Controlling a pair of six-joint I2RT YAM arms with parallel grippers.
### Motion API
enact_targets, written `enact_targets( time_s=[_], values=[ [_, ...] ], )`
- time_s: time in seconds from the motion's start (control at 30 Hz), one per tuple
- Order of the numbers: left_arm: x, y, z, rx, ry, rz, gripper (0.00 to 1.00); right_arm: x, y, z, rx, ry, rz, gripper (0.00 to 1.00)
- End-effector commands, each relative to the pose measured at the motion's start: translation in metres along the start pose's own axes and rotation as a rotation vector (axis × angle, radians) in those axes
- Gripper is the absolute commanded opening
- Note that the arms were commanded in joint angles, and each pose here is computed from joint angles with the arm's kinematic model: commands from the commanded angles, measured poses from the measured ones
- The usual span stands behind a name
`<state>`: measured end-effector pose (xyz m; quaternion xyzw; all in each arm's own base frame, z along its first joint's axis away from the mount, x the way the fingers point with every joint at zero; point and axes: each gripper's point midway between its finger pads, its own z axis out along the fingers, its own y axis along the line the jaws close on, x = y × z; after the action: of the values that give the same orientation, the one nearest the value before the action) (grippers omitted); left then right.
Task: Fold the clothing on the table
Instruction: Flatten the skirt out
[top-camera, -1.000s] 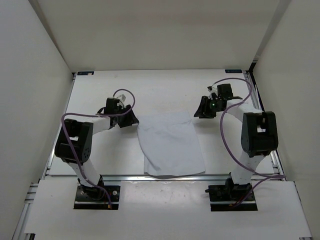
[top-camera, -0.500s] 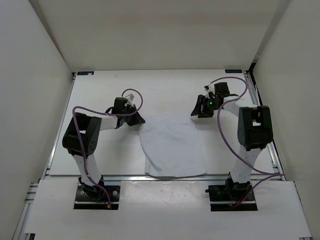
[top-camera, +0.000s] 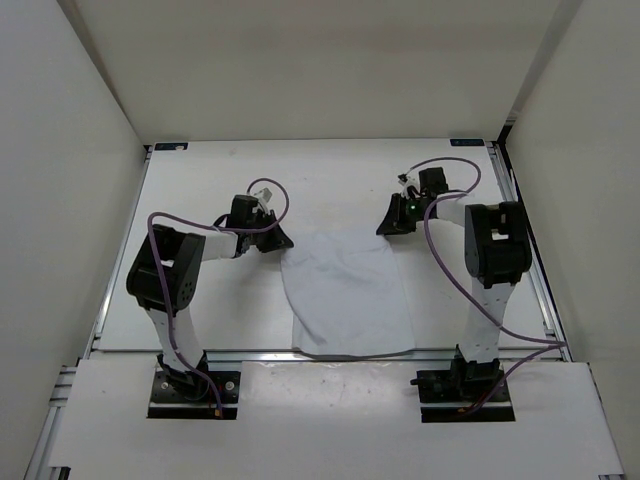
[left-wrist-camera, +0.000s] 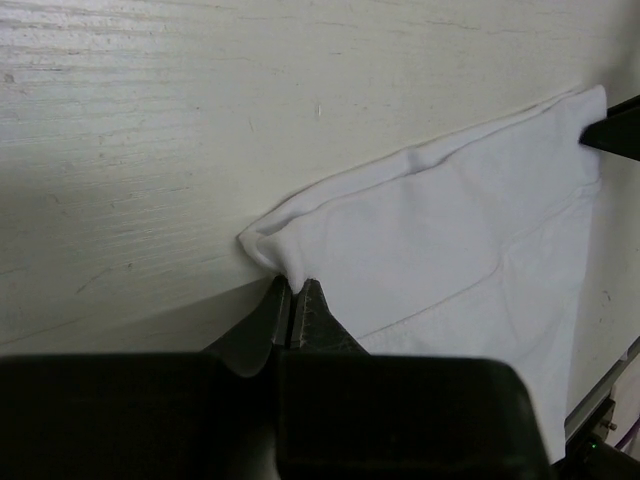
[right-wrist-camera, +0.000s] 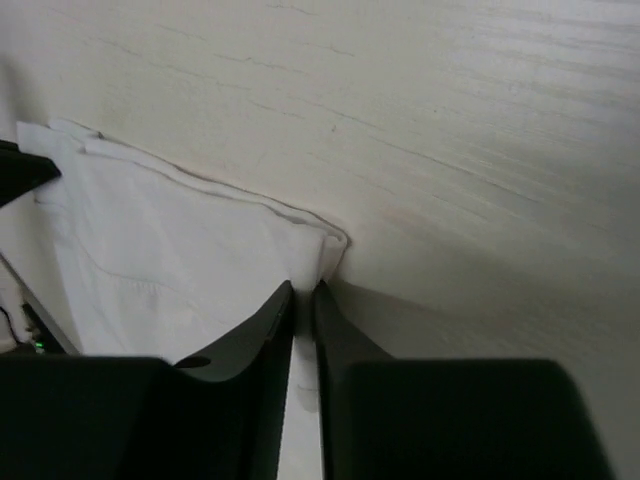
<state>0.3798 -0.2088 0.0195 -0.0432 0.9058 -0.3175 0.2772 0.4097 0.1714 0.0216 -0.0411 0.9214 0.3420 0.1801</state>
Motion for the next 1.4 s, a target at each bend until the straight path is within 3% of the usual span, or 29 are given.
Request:
enact_targets(
  time_s=[0.0, 0.1, 0.23, 0.37, 0.53, 0.67, 0.83, 0.93, 1.13, 1.27, 1.37],
  values=[
    [0.009, 0.000, 0.006, 0.001, 0.043, -0.004, 0.00, -0.004, 0.016, 0.015, -0.128, -0.008, 0.028, 0.15],
    [0.013, -0.005, 0.007, 0.024, 0.087, -0.009, 0.00, 0.001, 0.037, 0.017, -0.225, 0.029, 0.050, 0.00],
    [0.014, -0.014, -0.008, 0.070, 0.151, -0.026, 0.00, 0.002, 0.067, -0.010, -0.220, -0.007, -0.044, 0.00],
    [-0.041, -0.057, -0.047, 0.183, 0.015, 0.017, 0.00, -0.031, 0.101, -0.068, -0.129, -0.142, -0.194, 0.00],
    [-0.159, -0.131, -0.125, 0.328, -0.207, 0.097, 0.00, -0.118, 0.134, -0.163, 0.013, -0.411, -0.287, 0.00],
    [-0.200, -0.163, -0.178, 0.485, -0.310, 0.098, 0.00, -0.150, 0.164, -0.219, 0.039, -0.564, -0.371, 0.00],
    [-0.172, -0.166, -0.179, 0.522, -0.260, 0.116, 0.00, -0.141, 0.156, -0.221, 0.195, -0.537, -0.338, 0.00],
    [-0.154, -0.184, -0.202, 0.656, -0.231, 0.133, 0.00, -0.116, 0.190, -0.230, 0.021, -0.524, -0.383, 0.00],
    [-0.122, -0.226, -0.271, 0.837, -0.222, 0.210, 0.00, -0.049, 0.248, -0.266, -0.024, -0.550, -0.579, 0.00],
    [-0.119, -0.244, -0.301, 0.921, -0.248, 0.231, 0.00, -0.032, 0.247, -0.281, -0.039, -0.589, -0.566, 0.00],
    [-0.133, -0.227, -0.277, 0.832, -0.258, 0.181, 0.00, -0.041, 0.218, -0.277, -0.056, -0.574, -0.482, 0.00]
  ],
)
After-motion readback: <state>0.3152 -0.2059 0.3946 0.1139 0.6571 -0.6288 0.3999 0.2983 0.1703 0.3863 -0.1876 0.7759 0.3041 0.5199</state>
